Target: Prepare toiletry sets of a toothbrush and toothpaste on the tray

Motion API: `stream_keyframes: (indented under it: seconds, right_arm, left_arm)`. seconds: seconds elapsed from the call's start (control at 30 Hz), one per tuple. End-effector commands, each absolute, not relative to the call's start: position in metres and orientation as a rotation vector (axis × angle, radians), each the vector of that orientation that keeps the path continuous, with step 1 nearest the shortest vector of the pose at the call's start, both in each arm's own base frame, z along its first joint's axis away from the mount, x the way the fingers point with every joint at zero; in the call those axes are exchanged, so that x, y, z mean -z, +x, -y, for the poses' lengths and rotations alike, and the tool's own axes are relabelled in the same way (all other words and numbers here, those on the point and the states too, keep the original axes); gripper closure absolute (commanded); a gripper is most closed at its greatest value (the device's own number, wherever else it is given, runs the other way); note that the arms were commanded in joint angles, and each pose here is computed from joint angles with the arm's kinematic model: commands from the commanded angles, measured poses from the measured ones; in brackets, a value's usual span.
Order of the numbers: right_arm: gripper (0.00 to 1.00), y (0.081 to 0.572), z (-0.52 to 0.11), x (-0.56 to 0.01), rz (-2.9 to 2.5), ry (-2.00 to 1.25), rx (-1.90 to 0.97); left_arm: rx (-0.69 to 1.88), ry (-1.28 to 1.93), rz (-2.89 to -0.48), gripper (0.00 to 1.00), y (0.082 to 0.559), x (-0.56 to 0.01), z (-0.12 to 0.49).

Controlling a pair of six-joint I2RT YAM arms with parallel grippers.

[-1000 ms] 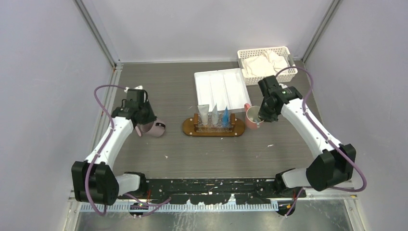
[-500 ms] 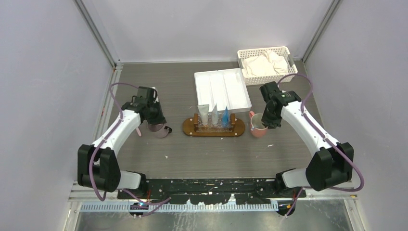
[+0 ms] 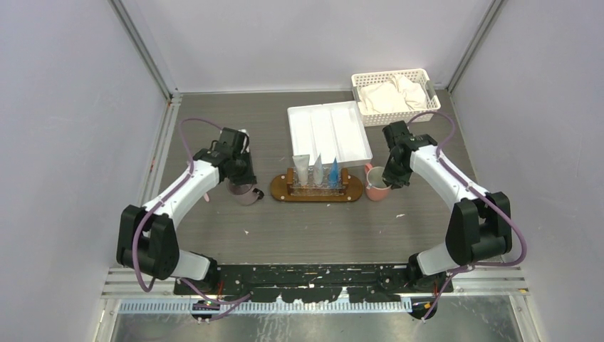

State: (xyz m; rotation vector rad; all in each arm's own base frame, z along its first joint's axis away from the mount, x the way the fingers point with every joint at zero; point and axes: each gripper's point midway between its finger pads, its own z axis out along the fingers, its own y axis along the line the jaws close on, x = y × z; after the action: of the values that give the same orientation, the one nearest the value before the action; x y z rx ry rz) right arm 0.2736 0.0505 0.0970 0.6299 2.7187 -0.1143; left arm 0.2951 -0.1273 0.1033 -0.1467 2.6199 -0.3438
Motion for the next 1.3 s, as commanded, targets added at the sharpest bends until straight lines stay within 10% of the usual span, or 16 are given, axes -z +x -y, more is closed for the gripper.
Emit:
stream_keyframes:
  seconds: [0.0,0.4,0.57,0.87,1.27]
  right_arm:
    - [0.99,0.295,-0.054,-0.098,-2.666,0.636,0.055]
    - [0.99,0.296,-0.044,-0.099,-2.662,0.644,0.067]
    - [0.79,0.294,-0.043,-0.100,-2.660,0.646,0.055]
    - [0.49,0.298,-0.036,-0.128,-2.586,0.645,0.049]
    - [0.44,0.291,-0.035,-0.184,-2.387,0.651,-0.063]
  left_arm:
    - [0.356,-0.131,-2.539,0.95,0.320,-0.125,0.138]
    - [0.358,-0.031,-2.549,0.93,0.327,-0.116,0.167]
    - [0.317,-0.045,-2.542,0.68,0.322,-0.118,0.162]
    - [0.262,-0.071,-2.439,0.59,0.317,-0.169,0.144]
    - [0.131,-0.533,-2.182,0.32,0.283,-0.202,0.025]
